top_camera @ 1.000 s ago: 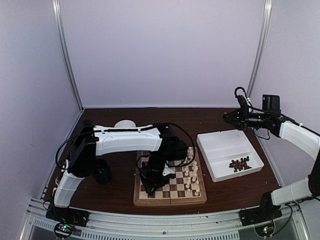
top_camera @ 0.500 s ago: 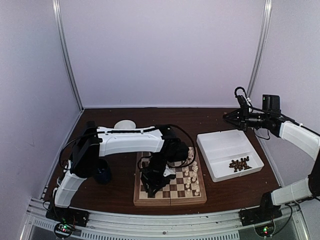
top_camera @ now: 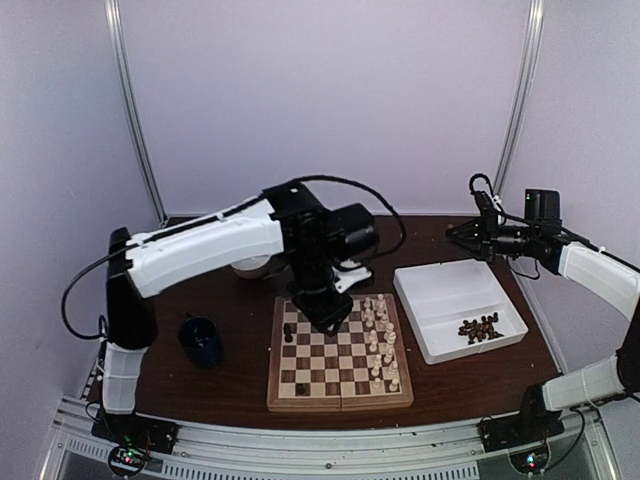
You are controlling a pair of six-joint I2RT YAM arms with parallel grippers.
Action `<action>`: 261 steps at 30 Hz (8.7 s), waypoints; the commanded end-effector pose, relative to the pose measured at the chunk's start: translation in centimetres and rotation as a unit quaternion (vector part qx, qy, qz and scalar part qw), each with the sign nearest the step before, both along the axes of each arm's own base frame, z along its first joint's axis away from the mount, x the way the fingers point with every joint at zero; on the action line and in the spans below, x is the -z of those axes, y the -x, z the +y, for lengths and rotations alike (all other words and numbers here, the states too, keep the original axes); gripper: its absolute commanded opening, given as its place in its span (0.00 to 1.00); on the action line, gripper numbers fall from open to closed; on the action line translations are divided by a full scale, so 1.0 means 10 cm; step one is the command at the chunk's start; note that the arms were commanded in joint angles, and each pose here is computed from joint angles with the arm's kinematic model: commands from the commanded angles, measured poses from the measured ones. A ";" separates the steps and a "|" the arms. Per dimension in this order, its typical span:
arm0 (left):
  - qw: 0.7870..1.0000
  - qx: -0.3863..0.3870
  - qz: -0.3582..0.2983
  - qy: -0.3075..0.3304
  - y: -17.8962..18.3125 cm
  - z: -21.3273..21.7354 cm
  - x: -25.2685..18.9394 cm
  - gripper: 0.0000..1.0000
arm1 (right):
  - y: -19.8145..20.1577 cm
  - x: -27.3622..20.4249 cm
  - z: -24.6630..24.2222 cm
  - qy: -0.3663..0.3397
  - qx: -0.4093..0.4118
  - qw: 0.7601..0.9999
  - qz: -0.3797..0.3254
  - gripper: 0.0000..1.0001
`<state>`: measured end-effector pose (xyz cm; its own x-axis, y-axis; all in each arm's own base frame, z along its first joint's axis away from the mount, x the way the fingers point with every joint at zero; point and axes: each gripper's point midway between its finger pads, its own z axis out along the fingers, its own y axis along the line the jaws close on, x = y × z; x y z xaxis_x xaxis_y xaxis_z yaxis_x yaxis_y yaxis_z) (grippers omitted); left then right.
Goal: Set up the chess pieces on the board
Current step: Pass from the right arm to the left, then place the rook at a8, then pick up the chess pile from the storage box, then pass from the right arm to the left
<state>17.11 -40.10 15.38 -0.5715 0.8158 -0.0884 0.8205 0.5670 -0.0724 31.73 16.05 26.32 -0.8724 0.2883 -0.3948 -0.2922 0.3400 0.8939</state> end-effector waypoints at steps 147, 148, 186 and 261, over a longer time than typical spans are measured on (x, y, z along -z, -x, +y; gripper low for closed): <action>0.957 -0.006 -0.155 0.245 0.50 0.68 0.71 0.31 | 0.61 0.27 0.26 0.320 -0.197 0.900 -0.222 0.46; 0.955 -0.005 -0.160 0.249 0.49 0.67 0.63 0.33 | 0.57 0.29 0.17 0.340 -0.188 0.895 -0.218 0.46; 0.897 0.008 -0.283 0.339 -0.04 -0.12 -0.70 0.46 | 0.56 2.33 -1.64 0.565 -0.184 0.784 0.178 0.36; 0.783 -0.095 0.137 0.599 -0.53 -2.98 -0.58 0.37 | 0.98 0.82 -0.57 0.374 -0.253 0.863 -0.226 0.13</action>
<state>22.75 -69.48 20.01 -0.8131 0.1548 -0.5612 0.5790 0.1147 -0.8072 22.21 9.73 16.79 -0.5585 -0.5654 -0.6070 -0.8103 0.5285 0.2532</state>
